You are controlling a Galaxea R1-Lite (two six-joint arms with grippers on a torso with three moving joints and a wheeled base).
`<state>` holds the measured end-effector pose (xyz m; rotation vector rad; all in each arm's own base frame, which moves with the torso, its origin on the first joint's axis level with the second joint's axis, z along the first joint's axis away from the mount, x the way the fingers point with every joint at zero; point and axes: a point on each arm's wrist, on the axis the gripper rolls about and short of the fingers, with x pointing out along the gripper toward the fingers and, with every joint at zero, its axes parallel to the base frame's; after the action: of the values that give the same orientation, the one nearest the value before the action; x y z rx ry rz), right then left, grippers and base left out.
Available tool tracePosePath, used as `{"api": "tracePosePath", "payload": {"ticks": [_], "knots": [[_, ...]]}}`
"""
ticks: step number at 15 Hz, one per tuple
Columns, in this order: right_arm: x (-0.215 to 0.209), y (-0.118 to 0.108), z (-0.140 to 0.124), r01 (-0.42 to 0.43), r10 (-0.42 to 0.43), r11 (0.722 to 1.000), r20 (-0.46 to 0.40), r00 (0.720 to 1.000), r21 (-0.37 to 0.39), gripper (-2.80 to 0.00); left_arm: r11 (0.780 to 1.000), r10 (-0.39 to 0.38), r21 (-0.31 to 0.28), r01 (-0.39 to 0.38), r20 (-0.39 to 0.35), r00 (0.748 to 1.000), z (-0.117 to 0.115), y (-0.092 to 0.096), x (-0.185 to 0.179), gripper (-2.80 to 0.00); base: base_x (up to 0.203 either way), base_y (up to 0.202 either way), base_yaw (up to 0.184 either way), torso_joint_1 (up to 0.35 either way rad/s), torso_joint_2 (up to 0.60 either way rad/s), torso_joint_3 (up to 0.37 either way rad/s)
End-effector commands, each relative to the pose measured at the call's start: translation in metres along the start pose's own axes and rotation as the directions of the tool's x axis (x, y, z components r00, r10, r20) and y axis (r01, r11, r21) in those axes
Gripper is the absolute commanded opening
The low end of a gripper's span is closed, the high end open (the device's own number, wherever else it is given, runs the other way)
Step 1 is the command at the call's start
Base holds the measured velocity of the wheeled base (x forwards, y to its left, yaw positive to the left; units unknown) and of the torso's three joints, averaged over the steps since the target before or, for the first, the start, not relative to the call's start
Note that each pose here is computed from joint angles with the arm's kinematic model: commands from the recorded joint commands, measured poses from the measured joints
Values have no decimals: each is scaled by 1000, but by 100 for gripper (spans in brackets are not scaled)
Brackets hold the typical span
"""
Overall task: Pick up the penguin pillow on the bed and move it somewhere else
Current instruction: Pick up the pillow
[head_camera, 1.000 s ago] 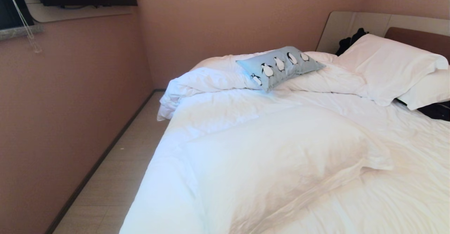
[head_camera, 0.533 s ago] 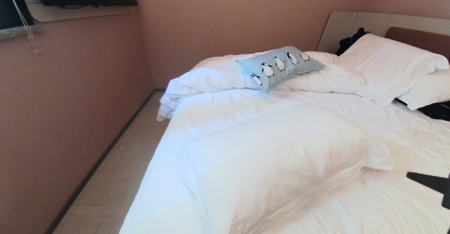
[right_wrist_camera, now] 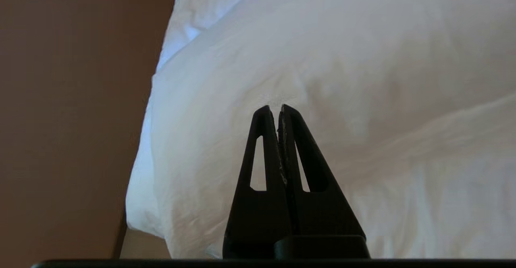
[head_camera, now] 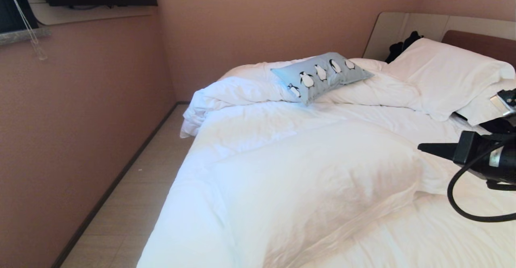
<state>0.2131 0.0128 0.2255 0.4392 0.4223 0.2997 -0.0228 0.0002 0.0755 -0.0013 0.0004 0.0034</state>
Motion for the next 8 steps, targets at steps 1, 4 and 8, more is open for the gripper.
{"api": "tracePosePath", "payload": {"ticks": [1,4,8], "knots": [[13,5,1,-37,34,993,-32,999,-116,-280,1000,0,0,0,0,1000,0,0,0,-280,0,0,0,0,0,0],[39,2,-6,-45,31,990,-105,994,-131,-280,1000,1,0,-1,-1,1000,0,0,0,-280,0,0,0,0,0,0],[85,-15,-16,-32,5,988,-179,984,-149,-280,1000,1,0,-1,-1,1000,0,0,0,-280,0,0,0,0,0,0]]}}
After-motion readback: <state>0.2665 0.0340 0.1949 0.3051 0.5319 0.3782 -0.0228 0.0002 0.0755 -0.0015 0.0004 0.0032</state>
